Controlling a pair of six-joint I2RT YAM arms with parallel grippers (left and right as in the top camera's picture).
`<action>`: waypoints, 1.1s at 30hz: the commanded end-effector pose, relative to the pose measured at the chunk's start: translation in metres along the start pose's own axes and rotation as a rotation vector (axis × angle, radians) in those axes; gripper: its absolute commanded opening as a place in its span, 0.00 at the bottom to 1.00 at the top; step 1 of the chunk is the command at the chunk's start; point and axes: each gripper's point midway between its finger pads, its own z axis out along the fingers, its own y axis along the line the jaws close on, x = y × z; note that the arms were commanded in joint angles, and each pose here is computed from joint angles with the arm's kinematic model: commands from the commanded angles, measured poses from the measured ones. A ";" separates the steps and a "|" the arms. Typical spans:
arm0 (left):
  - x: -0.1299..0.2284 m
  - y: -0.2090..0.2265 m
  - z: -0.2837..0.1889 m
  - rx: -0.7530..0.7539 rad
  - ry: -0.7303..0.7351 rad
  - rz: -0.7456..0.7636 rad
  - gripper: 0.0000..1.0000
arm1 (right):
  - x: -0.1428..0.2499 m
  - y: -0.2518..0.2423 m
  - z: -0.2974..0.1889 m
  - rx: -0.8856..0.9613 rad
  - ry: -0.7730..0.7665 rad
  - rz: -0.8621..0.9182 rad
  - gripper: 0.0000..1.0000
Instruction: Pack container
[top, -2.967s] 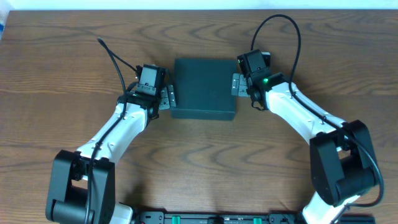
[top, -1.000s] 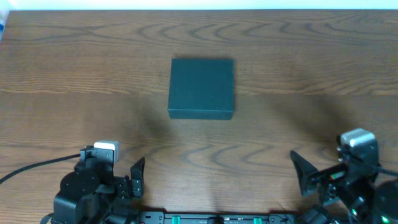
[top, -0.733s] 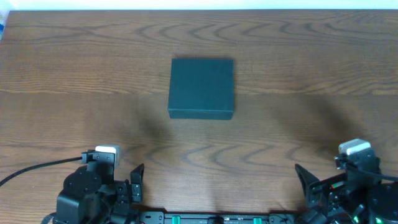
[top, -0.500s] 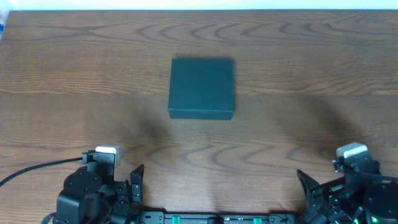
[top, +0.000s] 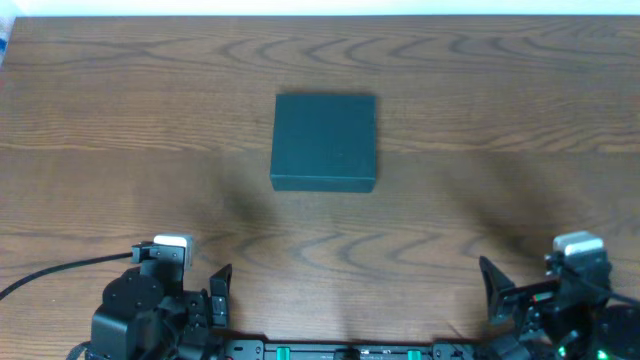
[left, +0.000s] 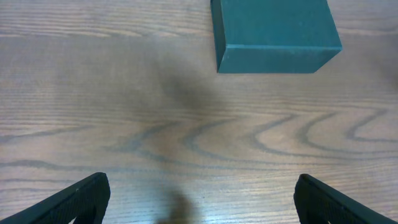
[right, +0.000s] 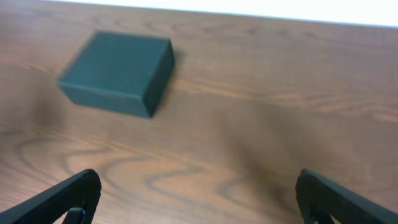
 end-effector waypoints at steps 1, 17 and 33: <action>-0.001 0.000 -0.002 0.001 -0.006 -0.007 0.95 | 0.023 0.004 0.011 -0.034 -0.015 -0.043 0.99; -0.001 0.000 -0.002 0.001 -0.006 -0.007 0.95 | 0.126 -0.022 0.086 0.080 0.186 0.011 0.99; -0.001 0.000 -0.002 0.001 -0.006 -0.007 0.95 | 0.160 -0.017 0.094 0.037 0.206 0.015 0.99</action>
